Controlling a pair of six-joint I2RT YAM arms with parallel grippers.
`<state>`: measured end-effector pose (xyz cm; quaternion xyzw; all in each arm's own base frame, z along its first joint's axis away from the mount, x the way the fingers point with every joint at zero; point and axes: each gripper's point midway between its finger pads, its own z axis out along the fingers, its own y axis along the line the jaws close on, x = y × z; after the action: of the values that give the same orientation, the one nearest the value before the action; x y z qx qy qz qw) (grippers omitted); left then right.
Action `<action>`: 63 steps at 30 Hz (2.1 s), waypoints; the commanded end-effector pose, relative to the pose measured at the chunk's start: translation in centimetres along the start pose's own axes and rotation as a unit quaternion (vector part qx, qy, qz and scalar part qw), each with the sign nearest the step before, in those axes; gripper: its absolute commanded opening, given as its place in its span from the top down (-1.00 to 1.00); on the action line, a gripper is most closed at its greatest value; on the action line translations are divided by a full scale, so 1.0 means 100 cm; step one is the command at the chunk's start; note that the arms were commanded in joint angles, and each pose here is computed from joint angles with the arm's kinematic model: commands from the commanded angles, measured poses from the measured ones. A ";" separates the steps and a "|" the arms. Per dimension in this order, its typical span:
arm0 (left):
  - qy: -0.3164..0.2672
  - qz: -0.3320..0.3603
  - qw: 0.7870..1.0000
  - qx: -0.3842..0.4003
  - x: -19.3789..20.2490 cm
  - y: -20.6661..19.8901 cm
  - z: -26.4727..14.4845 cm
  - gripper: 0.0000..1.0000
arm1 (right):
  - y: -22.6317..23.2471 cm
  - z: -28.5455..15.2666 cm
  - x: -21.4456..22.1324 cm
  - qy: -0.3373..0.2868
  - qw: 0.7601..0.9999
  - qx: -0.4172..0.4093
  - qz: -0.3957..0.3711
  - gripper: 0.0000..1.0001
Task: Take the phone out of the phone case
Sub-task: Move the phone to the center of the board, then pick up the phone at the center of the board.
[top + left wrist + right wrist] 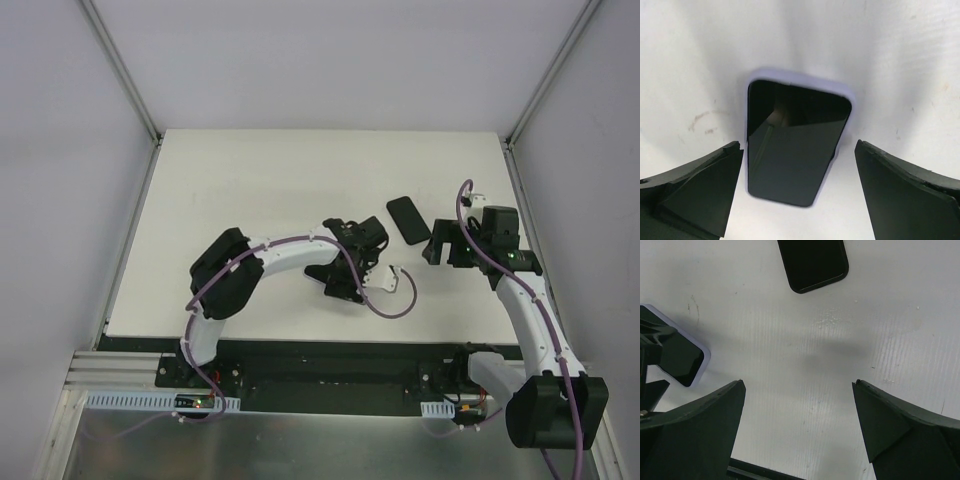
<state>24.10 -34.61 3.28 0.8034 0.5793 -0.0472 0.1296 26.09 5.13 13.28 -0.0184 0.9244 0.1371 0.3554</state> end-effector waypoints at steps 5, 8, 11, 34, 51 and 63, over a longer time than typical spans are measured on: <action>-0.070 -0.107 0.990 -0.052 0.029 0.014 -0.078 -0.98 | 0.022 -0.008 -0.017 -0.017 0.998 -0.050 -0.039 -0.98; -0.095 -0.180 0.977 -0.068 0.050 0.019 -0.102 -0.98 | 0.040 -0.004 -0.015 -0.012 0.995 -0.060 -0.085 -0.97; -0.117 -0.256 0.955 -0.091 0.075 0.027 -0.123 -0.98 | 0.067 0.004 -0.011 0.000 0.988 -0.090 -0.126 -0.97; -0.144 -0.575 0.778 -0.208 0.214 0.032 -0.168 -0.98 | 0.194 0.100 0.073 0.152 0.911 -0.198 -0.327 -0.97; -0.144 -0.575 0.770 -0.236 0.225 0.036 -0.179 -0.98 | 0.195 0.114 0.101 0.173 0.885 -0.207 -0.378 -0.98; -0.143 -0.572 0.771 -0.241 0.227 0.040 -0.182 -0.98 | 0.194 0.130 0.109 0.174 0.883 -0.156 -0.407 -0.98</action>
<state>33.08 -10.76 14.54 0.2569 0.9068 -0.0962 0.3203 23.69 27.79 2.40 -0.4636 0.8495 0.1406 0.2090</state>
